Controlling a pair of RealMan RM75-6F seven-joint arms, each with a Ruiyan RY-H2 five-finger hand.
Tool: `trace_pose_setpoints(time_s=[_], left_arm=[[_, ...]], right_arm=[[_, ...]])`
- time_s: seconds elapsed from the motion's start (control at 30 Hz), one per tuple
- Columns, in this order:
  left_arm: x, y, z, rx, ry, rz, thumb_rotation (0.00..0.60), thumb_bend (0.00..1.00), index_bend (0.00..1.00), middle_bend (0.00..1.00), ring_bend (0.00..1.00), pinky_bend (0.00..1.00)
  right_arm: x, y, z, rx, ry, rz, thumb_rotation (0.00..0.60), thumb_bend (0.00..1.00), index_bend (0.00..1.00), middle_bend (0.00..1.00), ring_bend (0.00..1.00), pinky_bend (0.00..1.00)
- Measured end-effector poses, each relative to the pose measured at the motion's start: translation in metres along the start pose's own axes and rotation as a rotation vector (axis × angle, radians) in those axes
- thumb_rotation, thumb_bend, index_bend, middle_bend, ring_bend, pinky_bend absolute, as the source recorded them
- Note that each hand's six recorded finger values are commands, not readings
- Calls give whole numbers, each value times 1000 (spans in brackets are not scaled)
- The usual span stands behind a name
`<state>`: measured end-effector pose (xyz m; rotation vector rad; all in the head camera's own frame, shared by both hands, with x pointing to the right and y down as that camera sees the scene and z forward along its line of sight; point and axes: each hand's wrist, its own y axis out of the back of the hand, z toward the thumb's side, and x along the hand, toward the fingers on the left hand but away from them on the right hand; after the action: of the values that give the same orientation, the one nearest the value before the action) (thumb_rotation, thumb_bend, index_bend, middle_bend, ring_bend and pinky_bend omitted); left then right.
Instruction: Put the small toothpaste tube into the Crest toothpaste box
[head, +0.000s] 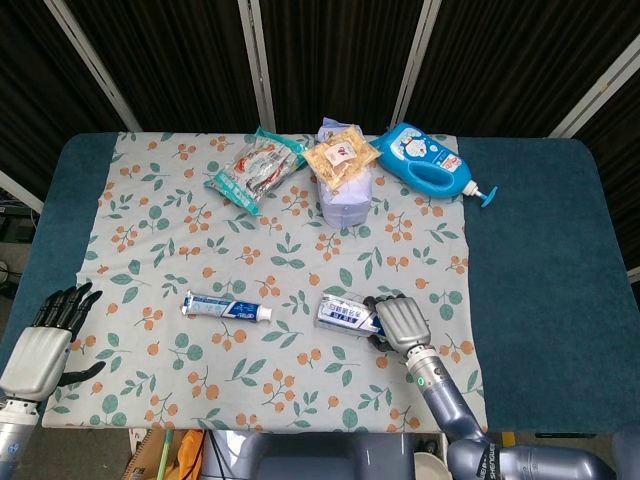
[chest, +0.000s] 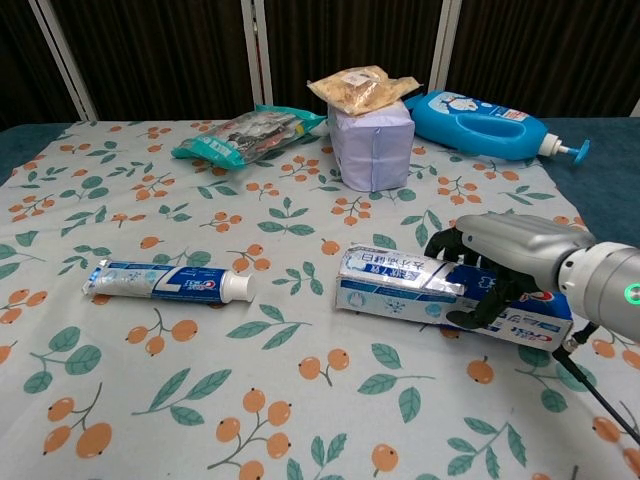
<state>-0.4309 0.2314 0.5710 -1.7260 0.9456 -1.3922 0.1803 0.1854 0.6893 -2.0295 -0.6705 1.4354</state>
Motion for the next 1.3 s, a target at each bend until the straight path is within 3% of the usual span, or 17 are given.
trace_pose_setpoints(time_s=[0.23, 0.43, 0.6, 0.73, 1.07, 1.3], left_arm=[[1, 0, 0, -8, 4, 3, 600, 29, 1, 0, 1, 38], [11, 2, 4, -62, 20, 1, 600, 54, 88, 53, 84, 154], [38, 8, 18, -65, 3, -2, 600, 95, 121, 122, 153, 246], [65, 3, 30, -45, -3, -41, 600, 109, 123, 134, 163, 265], [136, -42, 74, 73, -50, -193, 600, 151, 203, 210, 223, 316], [162, -73, 98, 94, -80, -261, 600, 153, 253, 279, 279, 342]], right_arm=[[11, 6, 0, -21, 16, -21, 600, 322, 390, 502, 460, 416], [29, 21, -5, -46, 33, -70, 600, 322, 390, 501, 460, 416], [45, 39, -15, -61, 35, -117, 600, 322, 390, 501, 460, 416], [53, 52, -23, -68, 21, -143, 600, 322, 390, 502, 460, 416], [65, 75, -45, -85, -25, -179, 600, 322, 390, 502, 460, 416], [66, 82, -55, -101, -49, -195, 600, 322, 390, 502, 460, 416]])
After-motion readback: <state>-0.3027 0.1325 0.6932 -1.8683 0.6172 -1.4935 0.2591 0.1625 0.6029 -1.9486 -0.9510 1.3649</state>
